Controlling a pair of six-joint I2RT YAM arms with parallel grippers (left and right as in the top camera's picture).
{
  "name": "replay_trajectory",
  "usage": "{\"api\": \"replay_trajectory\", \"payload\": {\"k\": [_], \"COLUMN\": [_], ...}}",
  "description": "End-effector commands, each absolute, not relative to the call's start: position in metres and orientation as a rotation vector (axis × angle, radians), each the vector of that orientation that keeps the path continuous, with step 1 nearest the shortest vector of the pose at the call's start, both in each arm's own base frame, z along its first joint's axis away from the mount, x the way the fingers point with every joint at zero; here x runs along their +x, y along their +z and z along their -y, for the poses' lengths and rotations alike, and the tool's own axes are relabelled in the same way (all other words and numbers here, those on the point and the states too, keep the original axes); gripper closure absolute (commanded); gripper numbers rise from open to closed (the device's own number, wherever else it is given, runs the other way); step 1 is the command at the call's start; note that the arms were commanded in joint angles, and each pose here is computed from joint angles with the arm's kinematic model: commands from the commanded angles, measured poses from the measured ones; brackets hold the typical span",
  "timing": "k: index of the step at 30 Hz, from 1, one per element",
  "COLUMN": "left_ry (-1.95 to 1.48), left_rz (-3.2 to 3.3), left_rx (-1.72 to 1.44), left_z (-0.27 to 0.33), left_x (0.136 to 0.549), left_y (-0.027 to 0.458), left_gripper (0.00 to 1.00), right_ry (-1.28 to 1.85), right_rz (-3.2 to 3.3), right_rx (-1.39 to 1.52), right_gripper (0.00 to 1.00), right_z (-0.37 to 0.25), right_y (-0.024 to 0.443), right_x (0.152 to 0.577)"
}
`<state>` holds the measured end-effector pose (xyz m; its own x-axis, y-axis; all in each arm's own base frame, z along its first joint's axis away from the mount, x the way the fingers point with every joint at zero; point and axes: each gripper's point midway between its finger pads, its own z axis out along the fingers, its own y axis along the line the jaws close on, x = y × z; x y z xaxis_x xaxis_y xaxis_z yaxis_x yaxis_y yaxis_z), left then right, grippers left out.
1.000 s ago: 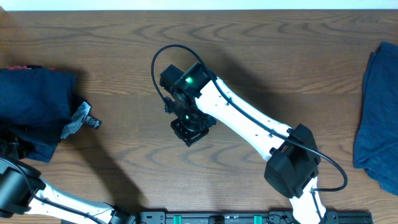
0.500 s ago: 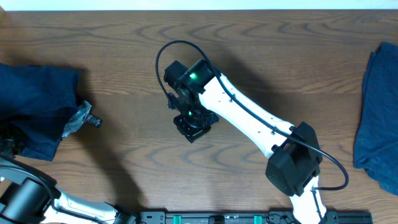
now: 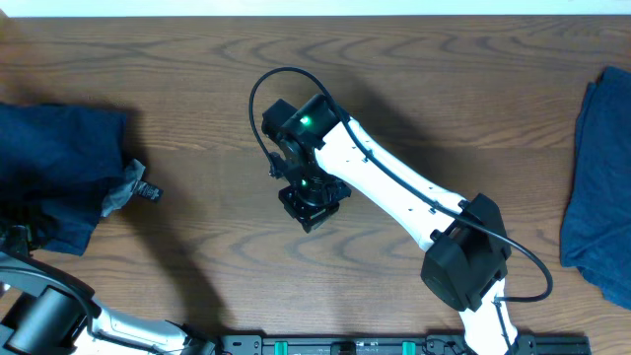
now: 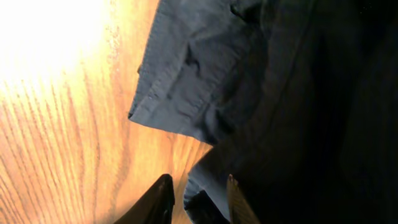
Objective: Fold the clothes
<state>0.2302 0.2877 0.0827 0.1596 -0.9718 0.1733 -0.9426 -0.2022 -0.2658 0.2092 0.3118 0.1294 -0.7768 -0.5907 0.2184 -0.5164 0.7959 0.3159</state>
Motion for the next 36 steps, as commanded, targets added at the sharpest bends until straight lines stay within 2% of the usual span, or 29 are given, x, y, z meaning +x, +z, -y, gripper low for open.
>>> {"api": "replay_trajectory", "payload": {"k": [1,9,13,15,23,29,36], "left_ry": [-0.556,-0.478,-0.444,-0.437,-0.354,-0.303,-0.241], "left_rz": [-1.895,-1.799,-1.753,-1.766,-1.964,-2.003,-2.186], "left_rx": [-2.228,-2.034,-1.936,-1.862,-1.2,-1.136,-1.239], "left_z": [-0.279,-0.272,-0.273,-0.276,-0.278,-0.29,-0.311], "left_x": [0.241,0.238,0.243,0.254,0.346,0.381,0.379], "left_y": [0.11,0.188,0.215,0.221,0.24,0.209,0.108], "left_gripper": [0.73,0.74,0.79,0.94,0.94,0.94,0.94], "right_ry": [-0.38,-0.382,-0.382,-0.382,-0.377,-0.439,-0.489], "right_rz": [2.688,2.683,2.683,2.683,2.678,2.649,2.628], "right_rx": [0.873,0.869,0.869,0.87,0.865,0.84,0.793], "right_gripper": [0.89,0.9,0.91,0.92,0.95,0.93,0.92], "right_z": [-0.314,-0.314,-0.314,-0.314,-0.312,-0.317,-0.317], "right_y": [0.138,0.139,0.139,0.139,0.139,0.143,0.146], "right_x": [0.211,0.21,0.21,0.21,0.209,0.205,0.204]}}
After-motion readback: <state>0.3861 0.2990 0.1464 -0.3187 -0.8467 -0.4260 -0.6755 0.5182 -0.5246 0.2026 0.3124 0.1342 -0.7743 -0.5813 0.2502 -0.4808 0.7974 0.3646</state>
